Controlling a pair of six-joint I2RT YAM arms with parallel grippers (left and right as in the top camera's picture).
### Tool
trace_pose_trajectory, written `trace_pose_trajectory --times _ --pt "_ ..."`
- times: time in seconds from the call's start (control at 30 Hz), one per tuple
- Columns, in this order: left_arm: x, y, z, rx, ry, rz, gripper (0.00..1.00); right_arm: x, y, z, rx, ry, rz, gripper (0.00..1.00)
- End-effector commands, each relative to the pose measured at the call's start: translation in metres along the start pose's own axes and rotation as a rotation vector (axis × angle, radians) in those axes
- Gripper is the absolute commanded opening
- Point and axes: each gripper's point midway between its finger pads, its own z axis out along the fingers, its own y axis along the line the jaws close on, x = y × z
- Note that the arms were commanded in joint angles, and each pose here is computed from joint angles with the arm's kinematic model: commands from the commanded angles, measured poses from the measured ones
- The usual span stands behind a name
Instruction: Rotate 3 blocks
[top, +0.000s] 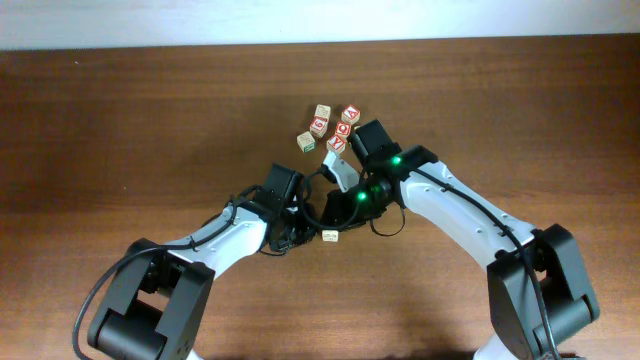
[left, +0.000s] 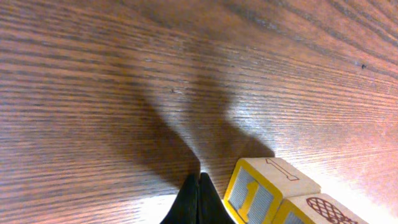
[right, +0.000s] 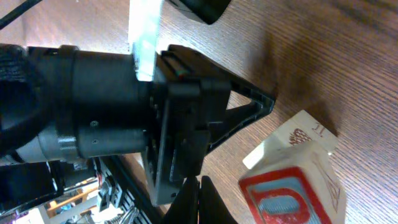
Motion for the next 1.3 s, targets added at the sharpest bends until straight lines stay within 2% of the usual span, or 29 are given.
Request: trace_pose_trajectory --times 0.0,0.17,0.27,0.37,0.43,0.53,0.7,0.8,0.97,1.27 --pt "0.008 -0.031 -0.003 0.106 0.044 0.037 0.0 0.01 0.002 0.016 -0.021 0.049 0.015 0.04" --pt "0.007 -0.03 -0.003 0.106 0.044 0.036 0.0 0.002 0.009 0.008 -0.019 0.018 -0.005 0.04" --pt "0.007 -0.03 -0.003 0.106 0.042 0.034 0.0 -0.027 0.035 -0.039 0.063 -0.084 -0.068 0.04" --pt "0.001 -0.024 -0.006 0.107 0.04 0.006 0.0 -0.036 0.008 -0.063 0.108 -0.124 0.009 0.04" --pt "-0.003 -0.02 -0.007 0.107 0.036 -0.01 0.0 -0.036 -0.02 -0.076 0.203 -0.138 0.058 0.04" --pt "-0.003 -0.02 -0.007 0.108 0.035 -0.009 0.0 -0.028 -0.053 -0.063 0.318 -0.091 0.101 0.04" --pt "-0.004 -0.019 -0.007 0.103 0.032 -0.01 0.0 -0.025 -0.072 -0.035 0.328 -0.026 0.113 0.04" --pt "-0.004 -0.019 -0.007 0.103 0.031 -0.009 0.0 -0.018 -0.054 -0.019 0.318 0.012 0.08 0.04" --pt "-0.004 -0.019 -0.007 0.102 0.031 -0.01 0.0 -0.009 -0.05 -0.016 0.324 0.042 0.123 0.04" --pt "-0.004 -0.019 -0.007 0.103 0.03 -0.009 0.0 -0.001 -0.05 -0.017 0.332 0.038 0.338 0.04"
